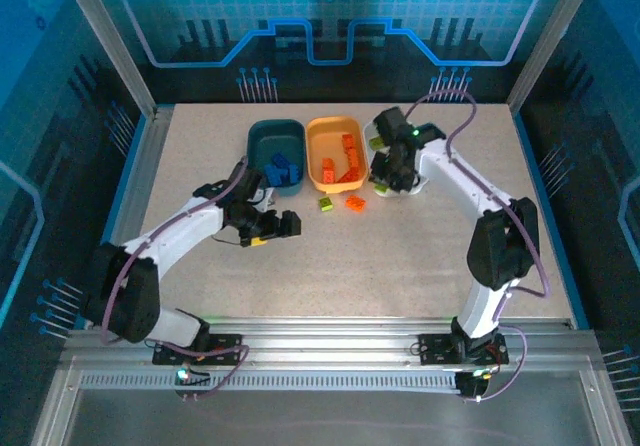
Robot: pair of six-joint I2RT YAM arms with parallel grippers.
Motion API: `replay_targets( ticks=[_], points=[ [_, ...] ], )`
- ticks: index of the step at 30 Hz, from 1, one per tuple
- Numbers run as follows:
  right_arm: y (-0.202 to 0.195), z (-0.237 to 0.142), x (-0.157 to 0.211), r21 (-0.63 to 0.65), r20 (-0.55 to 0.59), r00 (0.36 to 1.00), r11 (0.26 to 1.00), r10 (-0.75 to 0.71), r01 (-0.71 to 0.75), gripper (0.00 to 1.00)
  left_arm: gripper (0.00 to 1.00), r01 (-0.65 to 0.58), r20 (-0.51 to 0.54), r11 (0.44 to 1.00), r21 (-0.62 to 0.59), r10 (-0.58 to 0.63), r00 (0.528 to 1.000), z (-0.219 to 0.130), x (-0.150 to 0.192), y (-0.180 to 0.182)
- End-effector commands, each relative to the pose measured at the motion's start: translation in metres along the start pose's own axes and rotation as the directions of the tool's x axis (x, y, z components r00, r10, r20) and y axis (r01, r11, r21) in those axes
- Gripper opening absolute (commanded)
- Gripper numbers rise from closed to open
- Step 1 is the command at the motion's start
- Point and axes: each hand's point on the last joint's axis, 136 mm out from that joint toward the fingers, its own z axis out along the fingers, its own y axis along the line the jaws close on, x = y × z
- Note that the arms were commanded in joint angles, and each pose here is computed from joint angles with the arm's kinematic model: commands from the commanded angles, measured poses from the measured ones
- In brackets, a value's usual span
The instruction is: Sort the legos into containers by color
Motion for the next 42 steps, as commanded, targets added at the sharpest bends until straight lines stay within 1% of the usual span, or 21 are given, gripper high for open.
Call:
replay_targets(
  ticks=[1,7,10,12,13,16,19,22,24,27,29,32,34,35,36,37,40,42],
  points=[
    [-0.007,0.022,-0.022,0.016,-0.056,0.998,1.0,-0.018,0.019,0.3,0.99,0.02,0.03,1.0,0.02,-0.021,0.999,0.006,-0.019,-0.012],
    [-0.001,0.063,-0.066,-0.001,-0.082,0.997,1.0,0.007,-0.007,0.3,0.99,0.069,0.021,0.997,0.026,-0.07,0.997,0.011,-0.027,-0.016],
    [0.0,0.086,-0.074,0.001,-0.109,0.994,1.0,0.018,-0.018,0.32,0.99,0.084,0.014,0.996,0.016,-0.085,0.996,0.011,-0.024,-0.014],
    [0.002,0.098,-0.079,0.002,-0.12,0.993,1.0,0.023,-0.023,0.36,0.99,0.092,0.011,0.996,0.01,-0.092,0.996,0.01,-0.022,-0.013],
    [0.003,0.102,-0.08,0.001,-0.122,0.992,1.0,0.022,-0.022,0.39,0.99,0.095,0.01,0.995,0.008,-0.095,0.995,0.01,-0.022,-0.012],
    [0.007,0.095,-0.087,-0.005,-0.102,0.995,1.0,0.007,-0.008,0.51,0.99,0.095,0.014,0.995,0.007,-0.095,0.995,0.007,-0.023,-0.014],
    [0.012,0.078,-0.086,-0.003,-0.067,0.997,0.999,-0.043,0.043,0.56,0.99,0.09,0.022,0.996,0.015,-0.091,0.996,0.005,-0.025,-0.016],
    [0.024,0.047,-0.069,0.019,-0.013,0.983,0.983,-0.182,0.182,0.58,0.99,0.082,0.027,0.996,0.019,-0.082,0.996,0.003,-0.025,-0.017],
    [0.034,0.032,-0.043,0.018,0.0,0.955,0.955,-0.298,0.298,0.59,0.99,0.079,0.029,0.997,0.023,-0.08,0.996,0.003,-0.025,-0.017],
    [0.043,0.024,0.003,0.007,-0.026,0.902,0.902,-0.432,0.432,0.59,0.99,0.079,0.029,0.996,0.032,-0.08,0.996,0.002,-0.024,-0.015],
    [0.045,0.029,0.029,0.001,-0.052,0.87,0.871,-0.49,0.49,0.57,0.99,0.079,0.028,0.996,0.037,-0.08,0.996,0.001,-0.022,-0.014],
    [0.044,0.043,0.055,-0.026,-0.107,0.857,0.863,-0.504,0.505,0.51,0.99,0.074,0.024,0.996,0.041,-0.075,0.997,-0.003,-0.018,-0.011],
    [0.042,0.052,0.06,-0.025,-0.116,0.864,0.871,-0.49,0.491,0.39,0.99,0.073,0.023,0.997,0.04,-0.074,0.997,-0.006,-0.016,-0.008],
    [0.041,0.056,0.061,-0.019,-0.121,0.869,0.876,-0.48,0.481,0.31,0.99,0.073,0.025,0.997,0.04,-0.074,0.997,-0.008,-0.014,-0.007],
    [0.04,0.061,0.062,-0.014,-0.124,0.873,0.88,-0.472,0.474,0.28,0.99,0.074,0.027,0.996,0.041,-0.075,0.997,-0.01,-0.013,-0.006],
    [0.039,0.065,0.062,-0.008,-0.129,0.874,0.882,-0.468,0.471,0.29,0.99,0.077,0.029,0.996,0.041,-0.078,0.996,-0.012,-0.012,-0.005],
    [0.035,0.077,0.061,0.022,-0.146,0.863,0.871,-0.483,0.491,0.38,0.99,0.08,0.039,0.996,0.041,-0.082,0.996,-0.019,-0.007,-0.001],
    [0.03,0.084,0.058,0.054,-0.15,0.852,0.856,-0.502,0.514,0.39,0.99,0.085,0.042,0.996,0.037,-0.086,0.995,-0.022,-0.003,0.003]
  ],
)
